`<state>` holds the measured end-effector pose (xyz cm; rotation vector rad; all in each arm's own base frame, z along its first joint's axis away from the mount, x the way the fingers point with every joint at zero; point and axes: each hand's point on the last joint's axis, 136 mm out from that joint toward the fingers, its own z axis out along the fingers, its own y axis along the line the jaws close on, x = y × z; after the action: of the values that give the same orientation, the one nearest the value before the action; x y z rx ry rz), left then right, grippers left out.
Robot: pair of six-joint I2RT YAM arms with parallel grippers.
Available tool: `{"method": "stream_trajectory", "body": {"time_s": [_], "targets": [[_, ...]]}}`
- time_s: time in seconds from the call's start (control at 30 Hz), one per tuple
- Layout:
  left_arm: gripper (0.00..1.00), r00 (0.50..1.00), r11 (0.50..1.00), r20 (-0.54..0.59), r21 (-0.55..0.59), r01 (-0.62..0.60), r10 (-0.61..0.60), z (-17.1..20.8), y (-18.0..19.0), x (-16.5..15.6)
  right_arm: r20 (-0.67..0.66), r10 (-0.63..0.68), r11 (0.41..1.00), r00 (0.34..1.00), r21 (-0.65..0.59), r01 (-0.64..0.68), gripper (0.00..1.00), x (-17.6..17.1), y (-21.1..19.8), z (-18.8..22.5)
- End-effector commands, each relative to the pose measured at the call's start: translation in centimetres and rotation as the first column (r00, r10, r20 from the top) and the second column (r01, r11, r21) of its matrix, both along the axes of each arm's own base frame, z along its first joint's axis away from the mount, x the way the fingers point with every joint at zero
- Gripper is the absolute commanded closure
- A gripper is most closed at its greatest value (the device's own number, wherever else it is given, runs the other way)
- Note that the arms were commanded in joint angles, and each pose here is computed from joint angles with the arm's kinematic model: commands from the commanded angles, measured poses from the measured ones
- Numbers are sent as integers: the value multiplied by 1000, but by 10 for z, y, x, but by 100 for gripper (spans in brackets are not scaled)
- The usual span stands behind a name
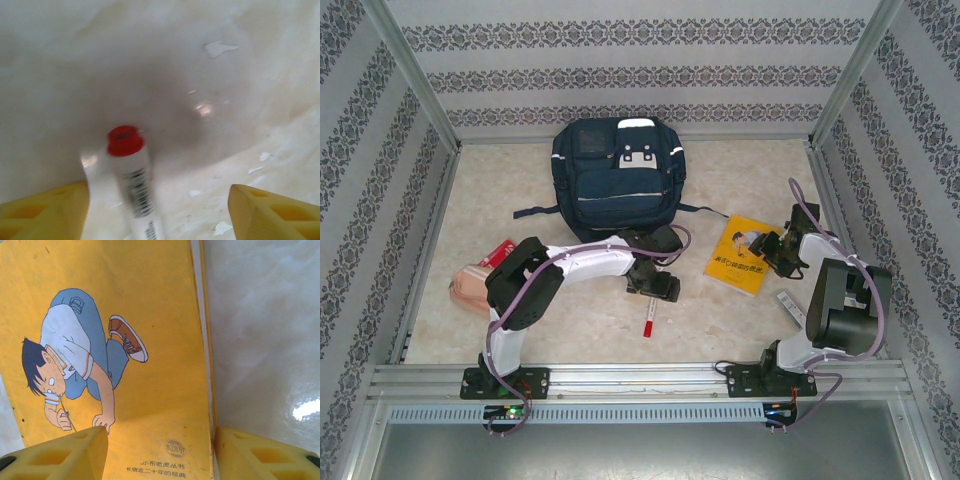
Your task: Pack books, pencil case, and school supplies into a backpack
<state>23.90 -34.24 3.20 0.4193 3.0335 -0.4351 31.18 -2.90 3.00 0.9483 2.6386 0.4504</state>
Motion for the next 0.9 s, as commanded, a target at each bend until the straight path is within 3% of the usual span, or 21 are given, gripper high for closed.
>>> {"method": "stream_trajectory", "body": {"time_s": [0.0, 0.17, 0.23, 0.5, 0.63, 0.87], "targets": [[23, 997, 998, 78, 67, -1, -5, 46, 16, 4, 14, 24, 1000, 1000, -2, -23, 41, 7, 2, 6], [20, 977, 999, 209, 3, 45, -45, 102, 1, 29, 18, 67, 998, 998, 12, -67, 42, 12, 5, 7], [20, 971, 998, 234, -28, 64, -56, 107, -13, 42, 1, 96, 995, 995, 35, -96, 44, 10, 14, 1], [20, 984, 981, 175, -183, 64, -32, 61, -78, 93, -81, 225, 974, 971, 46, -222, 47, -15, 58, -18], [21, 980, 982, 188, -161, 98, -67, 37, -91, 113, -77, 262, 964, 962, 74, -257, 53, -21, 69, -17], [22, 980, 994, 183, -62, 87, -74, 10, -81, 151, -100, 299, 953, 949, 89, -291, 56, -28, 72, -18]]}}
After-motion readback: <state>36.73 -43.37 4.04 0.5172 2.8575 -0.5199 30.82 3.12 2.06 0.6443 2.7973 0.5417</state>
